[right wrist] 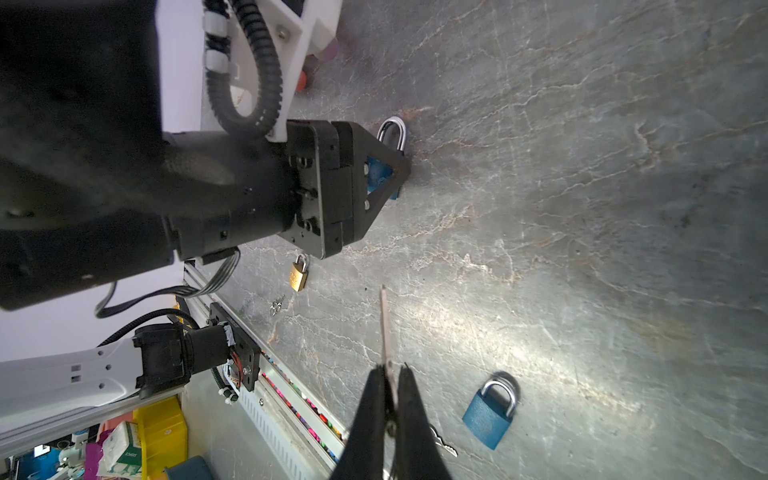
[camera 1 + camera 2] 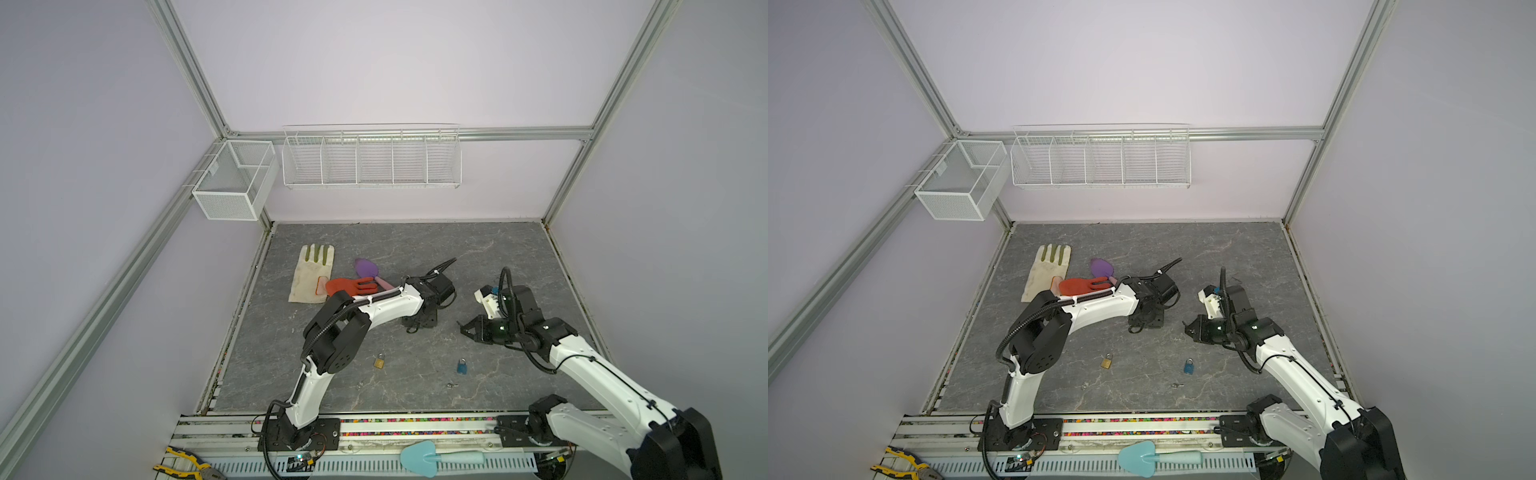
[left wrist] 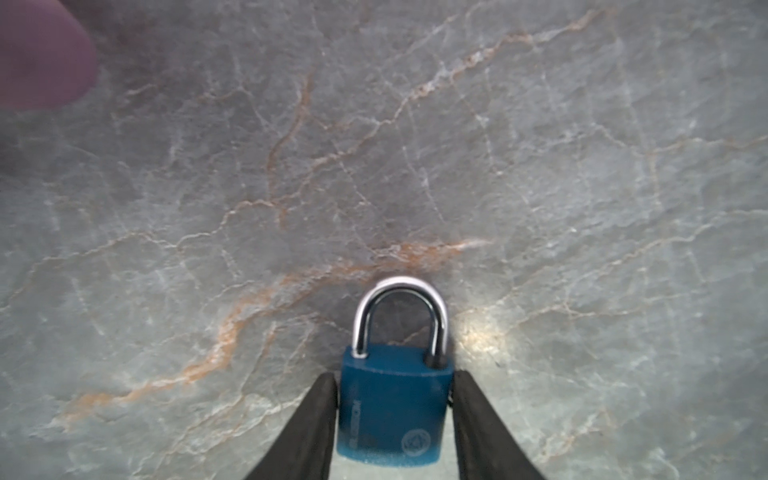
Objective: Unlock with the key
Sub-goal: 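Close the left gripper on the blue padlock while the right holds the key, then lift the blue padlock with the left gripper while the right brings the key closer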
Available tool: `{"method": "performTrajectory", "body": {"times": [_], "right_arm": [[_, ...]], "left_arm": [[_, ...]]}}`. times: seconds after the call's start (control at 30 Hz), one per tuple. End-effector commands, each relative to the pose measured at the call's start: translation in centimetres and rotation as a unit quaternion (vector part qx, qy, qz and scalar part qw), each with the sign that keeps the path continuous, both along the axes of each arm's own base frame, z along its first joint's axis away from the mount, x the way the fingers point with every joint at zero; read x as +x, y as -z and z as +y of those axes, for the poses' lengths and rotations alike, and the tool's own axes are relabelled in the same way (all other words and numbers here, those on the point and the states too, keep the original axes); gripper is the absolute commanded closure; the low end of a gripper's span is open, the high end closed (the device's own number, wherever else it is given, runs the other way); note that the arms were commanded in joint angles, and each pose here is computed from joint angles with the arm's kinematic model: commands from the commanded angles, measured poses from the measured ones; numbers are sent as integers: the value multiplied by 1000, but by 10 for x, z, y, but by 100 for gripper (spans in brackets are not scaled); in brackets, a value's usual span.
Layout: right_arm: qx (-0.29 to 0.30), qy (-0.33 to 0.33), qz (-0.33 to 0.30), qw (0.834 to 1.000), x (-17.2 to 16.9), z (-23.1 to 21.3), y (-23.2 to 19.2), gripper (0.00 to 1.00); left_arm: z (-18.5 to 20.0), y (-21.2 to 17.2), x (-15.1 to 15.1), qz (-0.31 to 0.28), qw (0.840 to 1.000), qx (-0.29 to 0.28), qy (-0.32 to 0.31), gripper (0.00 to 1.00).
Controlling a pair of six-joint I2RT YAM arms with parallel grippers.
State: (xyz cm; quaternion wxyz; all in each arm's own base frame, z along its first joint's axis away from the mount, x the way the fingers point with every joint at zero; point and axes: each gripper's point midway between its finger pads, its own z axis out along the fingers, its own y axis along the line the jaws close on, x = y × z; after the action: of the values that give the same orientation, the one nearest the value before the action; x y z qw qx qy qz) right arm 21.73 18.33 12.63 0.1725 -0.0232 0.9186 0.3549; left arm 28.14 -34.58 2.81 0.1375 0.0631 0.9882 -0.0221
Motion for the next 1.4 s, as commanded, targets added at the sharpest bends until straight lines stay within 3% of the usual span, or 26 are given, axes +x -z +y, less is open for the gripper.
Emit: {"method": "performTrajectory", "body": {"times": [0.0, 0.6, 0.7, 0.87, 1.07, 1.2, 1.37], "right_arm": [[4, 3, 2, 1000, -1, -1, 3, 94], [7, 3, -1, 1000, 2, 1, 2, 94], [6, 3, -2, 1000, 3, 1, 1, 94], [4, 2, -6, 1000, 3, 1, 0, 94], [-42, -11, -39, 998, 6, 0, -2, 94], [-97, -9, -74, 992, 10, 3, -12, 94], [-76, -3, -126, 989, 12, 21, -38, 94]], "left_arm": [[9, 10, 1, 7, 1000, 24, -10, 57], [14, 20, -9, 10, 999, 51, -16, 55], [14, 20, -8, 7, 998, 53, -17, 61], [14, 17, -6, -1, 999, 50, -17, 62], [13, -21, 6, -41, 998, 18, -53, 74], [10, -57, 12, -63, 994, -33, -78, 80], [13, -104, 21, -92, 979, -117, -142, 89]]}}
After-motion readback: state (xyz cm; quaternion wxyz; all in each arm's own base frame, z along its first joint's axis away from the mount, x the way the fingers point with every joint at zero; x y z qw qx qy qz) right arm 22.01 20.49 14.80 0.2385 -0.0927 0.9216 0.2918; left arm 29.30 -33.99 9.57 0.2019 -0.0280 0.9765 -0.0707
